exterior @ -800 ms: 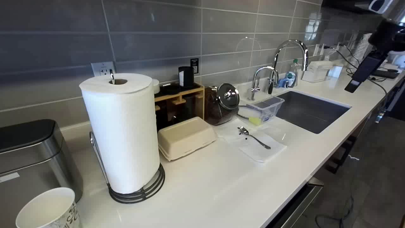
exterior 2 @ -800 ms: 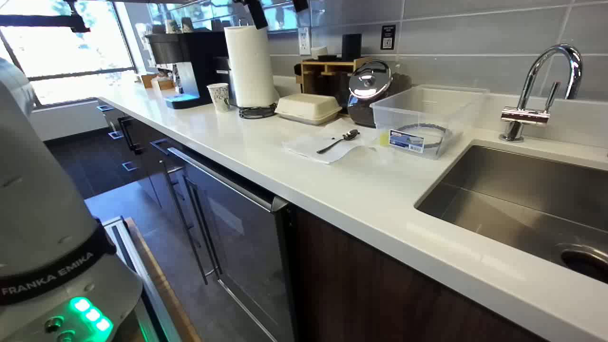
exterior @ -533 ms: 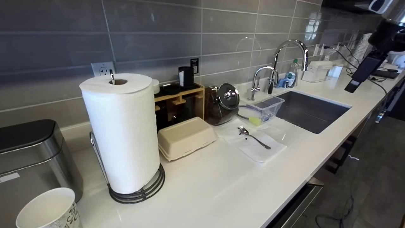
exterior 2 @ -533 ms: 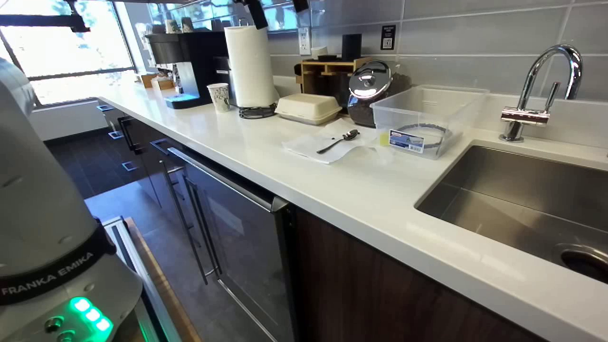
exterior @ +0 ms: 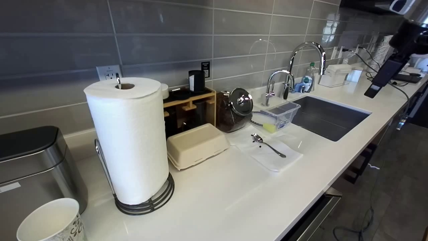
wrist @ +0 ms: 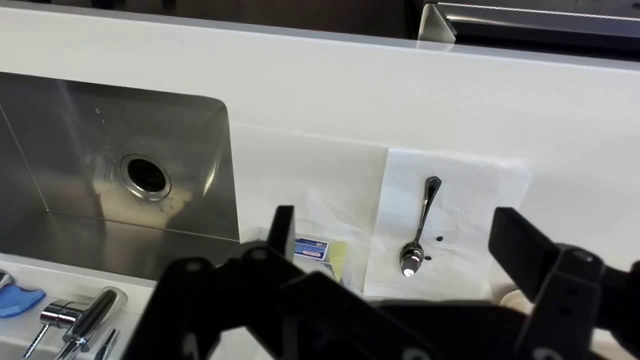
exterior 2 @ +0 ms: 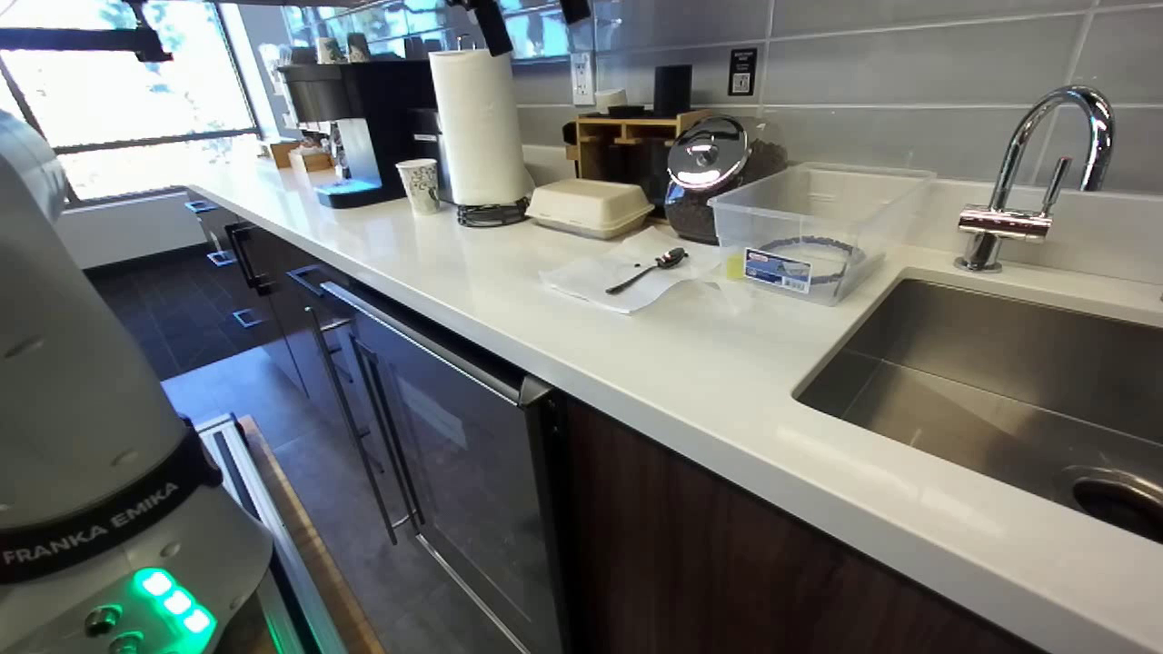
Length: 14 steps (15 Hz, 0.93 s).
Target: Put the cup in front of the foam pack
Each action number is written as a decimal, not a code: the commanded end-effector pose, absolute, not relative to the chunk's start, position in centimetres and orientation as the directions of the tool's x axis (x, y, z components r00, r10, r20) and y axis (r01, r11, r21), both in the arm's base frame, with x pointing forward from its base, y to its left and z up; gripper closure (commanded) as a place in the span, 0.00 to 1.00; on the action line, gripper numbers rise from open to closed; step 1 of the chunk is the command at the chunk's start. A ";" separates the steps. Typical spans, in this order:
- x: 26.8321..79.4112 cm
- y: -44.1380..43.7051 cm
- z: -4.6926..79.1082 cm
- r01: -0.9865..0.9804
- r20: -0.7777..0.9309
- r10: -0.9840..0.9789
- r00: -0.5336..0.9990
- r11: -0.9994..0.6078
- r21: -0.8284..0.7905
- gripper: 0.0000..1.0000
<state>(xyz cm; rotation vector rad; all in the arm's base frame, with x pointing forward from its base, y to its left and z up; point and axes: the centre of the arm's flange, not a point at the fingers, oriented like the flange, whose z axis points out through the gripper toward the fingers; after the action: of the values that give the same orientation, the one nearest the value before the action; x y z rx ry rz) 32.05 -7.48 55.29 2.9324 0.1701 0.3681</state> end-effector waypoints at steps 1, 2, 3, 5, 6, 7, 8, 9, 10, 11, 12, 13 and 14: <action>33.8 -5.8 54.9 0.113 0.238 0.153 0.959 -0.978 0.174 0.00; 34.6 -4.7 54.6 0.140 0.238 0.177 0.955 -0.976 0.165 0.00; 35.4 -3.7 54.3 0.154 0.240 0.190 0.952 -0.975 0.161 0.00; 37.1 -1.2 53.7 0.183 0.250 0.214 0.944 -0.973 0.141 0.00; 37.9 0.3 53.3 0.191 0.255 0.215 0.943 -0.975 0.115 0.00; 38.7 1.7 52.8 0.193 0.254 0.210 0.944 -0.977 0.090 0.00; 39.3 3.1 52.4 0.186 0.252 0.197 0.948 -0.980 0.068 0.00; 39.8 4.8 52.1 0.200 0.253 0.201 0.946 -0.979 0.030 0.00; 40.4 6.4 51.8 0.198 0.241 0.191 0.952 -0.980 -0.003 0.00; 40.8 7.9 51.5 0.180 0.223 0.170 0.960 -0.983 -0.025 0.00; 41.2 9.6 51.2 0.166 0.209 0.156 0.965 -0.986 -0.029 0.00; 41.6 11.1 50.8 0.140 0.189 0.133 0.973 -0.990 -0.027 0.00; 41.8 12.7 50.5 0.125 0.167 0.119 0.979 -0.992 -0.023 0.00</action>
<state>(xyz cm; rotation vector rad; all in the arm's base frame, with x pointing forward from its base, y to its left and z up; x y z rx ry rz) 39.64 8.49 51.09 3.1293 0.2890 0.3496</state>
